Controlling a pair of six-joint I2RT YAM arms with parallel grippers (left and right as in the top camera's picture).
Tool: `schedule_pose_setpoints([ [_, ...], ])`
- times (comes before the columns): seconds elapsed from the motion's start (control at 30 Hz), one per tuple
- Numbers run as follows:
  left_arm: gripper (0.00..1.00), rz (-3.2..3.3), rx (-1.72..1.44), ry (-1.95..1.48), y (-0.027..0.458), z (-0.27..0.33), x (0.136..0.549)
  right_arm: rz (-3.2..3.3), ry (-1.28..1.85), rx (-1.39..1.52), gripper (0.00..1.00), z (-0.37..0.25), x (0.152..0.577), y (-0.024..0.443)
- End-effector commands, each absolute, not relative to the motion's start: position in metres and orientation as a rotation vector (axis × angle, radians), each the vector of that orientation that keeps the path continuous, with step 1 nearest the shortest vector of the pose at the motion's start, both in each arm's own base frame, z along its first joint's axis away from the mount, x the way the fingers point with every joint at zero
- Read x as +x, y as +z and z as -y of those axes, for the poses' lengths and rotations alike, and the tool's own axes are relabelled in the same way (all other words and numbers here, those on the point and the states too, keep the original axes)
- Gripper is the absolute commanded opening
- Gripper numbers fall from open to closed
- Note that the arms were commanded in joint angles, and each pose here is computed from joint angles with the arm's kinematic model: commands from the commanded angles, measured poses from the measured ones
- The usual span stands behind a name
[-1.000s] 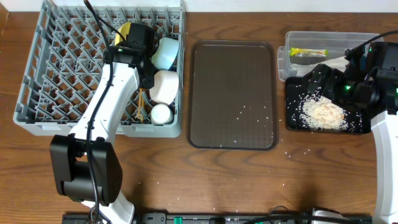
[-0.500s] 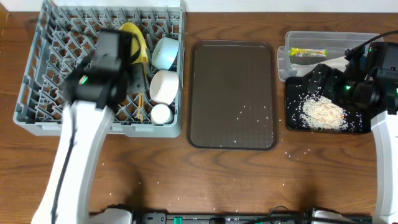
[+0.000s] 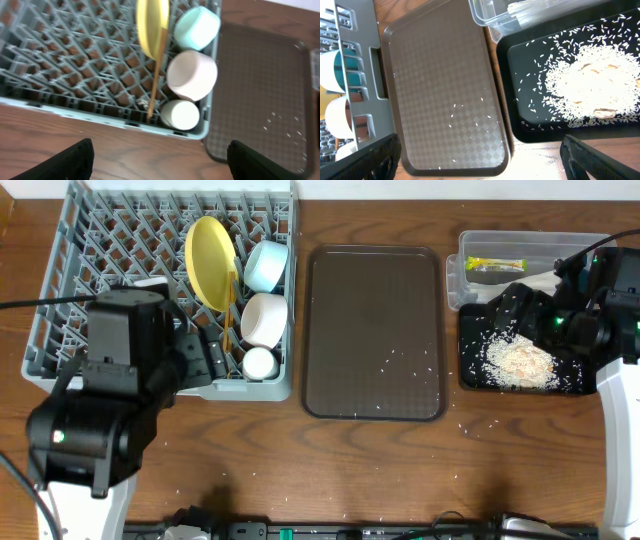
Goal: Sort waste into correct bins and load items into the dishwasher
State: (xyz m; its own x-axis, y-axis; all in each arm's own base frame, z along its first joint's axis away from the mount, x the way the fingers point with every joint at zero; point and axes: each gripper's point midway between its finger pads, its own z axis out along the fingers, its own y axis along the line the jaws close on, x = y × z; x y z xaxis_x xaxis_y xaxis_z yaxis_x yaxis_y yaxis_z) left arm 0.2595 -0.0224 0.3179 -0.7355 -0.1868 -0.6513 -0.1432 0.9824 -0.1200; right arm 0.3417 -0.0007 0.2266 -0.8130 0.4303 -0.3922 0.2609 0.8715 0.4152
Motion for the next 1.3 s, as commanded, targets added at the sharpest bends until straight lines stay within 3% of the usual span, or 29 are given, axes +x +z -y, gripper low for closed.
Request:
schedule_pose_setpoints([
  [0.0,0.87,-2.382,-0.277,0.014,0.321,0.007,0.258,-2.541,0.480,0.521,0.99,0.003,0.344,0.232],
  [0.1,0.88,-2.409,-0.276,0.022,0.317,0.006,0.254,-2.542,0.480,0.520,0.99,0.003,0.344,0.232],
  [0.13,0.93,-2.419,-0.276,0.025,0.315,0.006,0.252,-2.542,0.480,0.521,0.99,0.003,0.344,0.232],
  [0.4,0.94,-2.436,-0.297,0.089,0.311,-0.004,0.239,-2.541,0.479,0.521,0.99,0.003,0.344,0.232],
  [0.83,0.95,-1.823,-0.470,0.071,0.320,-0.053,0.233,-2.542,0.480,0.521,0.99,0.003,0.344,0.232],
  [1.27,0.95,-1.576,-0.211,0.091,0.249,-0.041,0.230,-2.542,0.480,0.521,0.99,0.003,0.344,0.232],
])
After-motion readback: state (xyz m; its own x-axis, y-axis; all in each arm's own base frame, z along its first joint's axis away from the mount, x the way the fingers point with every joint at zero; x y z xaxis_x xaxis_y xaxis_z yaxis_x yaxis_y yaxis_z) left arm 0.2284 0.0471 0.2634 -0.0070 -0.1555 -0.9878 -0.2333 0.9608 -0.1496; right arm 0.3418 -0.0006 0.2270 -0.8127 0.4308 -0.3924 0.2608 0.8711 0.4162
